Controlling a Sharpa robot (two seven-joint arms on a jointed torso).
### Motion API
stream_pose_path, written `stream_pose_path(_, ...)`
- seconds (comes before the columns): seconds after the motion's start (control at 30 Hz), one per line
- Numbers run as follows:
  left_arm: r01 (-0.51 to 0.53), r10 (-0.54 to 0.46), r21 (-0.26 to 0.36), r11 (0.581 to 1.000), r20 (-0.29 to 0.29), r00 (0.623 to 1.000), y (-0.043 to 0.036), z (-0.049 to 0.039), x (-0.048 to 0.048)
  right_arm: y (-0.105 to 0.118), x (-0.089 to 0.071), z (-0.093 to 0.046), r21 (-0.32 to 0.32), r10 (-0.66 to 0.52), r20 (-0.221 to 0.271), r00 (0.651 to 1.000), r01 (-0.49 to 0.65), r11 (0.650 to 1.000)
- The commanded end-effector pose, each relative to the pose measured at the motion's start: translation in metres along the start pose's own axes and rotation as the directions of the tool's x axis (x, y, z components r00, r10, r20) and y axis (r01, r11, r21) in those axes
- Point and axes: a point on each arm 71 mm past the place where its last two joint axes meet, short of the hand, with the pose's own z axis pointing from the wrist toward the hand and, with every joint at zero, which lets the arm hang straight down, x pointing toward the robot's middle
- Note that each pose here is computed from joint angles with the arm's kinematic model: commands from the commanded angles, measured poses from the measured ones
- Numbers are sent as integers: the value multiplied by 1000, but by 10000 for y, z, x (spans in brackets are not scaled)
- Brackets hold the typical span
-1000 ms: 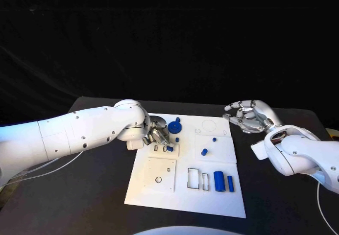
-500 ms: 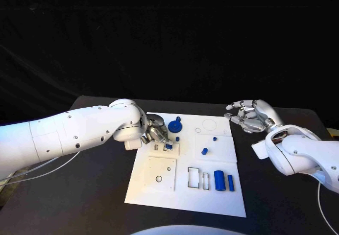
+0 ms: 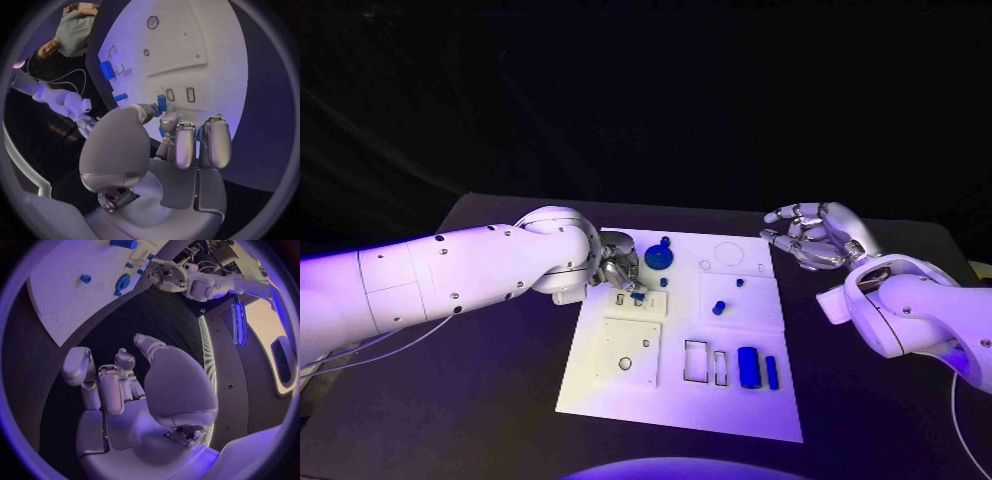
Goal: Assemble the parts on the task board
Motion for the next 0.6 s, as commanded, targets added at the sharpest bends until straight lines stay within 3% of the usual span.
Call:
stream_pose_path(0.03,-78,78,3,997,37,996,-32,3,-7,14,13,-2,-13,1,-3,1000,-1,1000)
stream_pose_path(0.6,-125,125,-8,992,-20,992,-57,52,74,17,18,-5,-13,2,-6,1000,-2,1000)
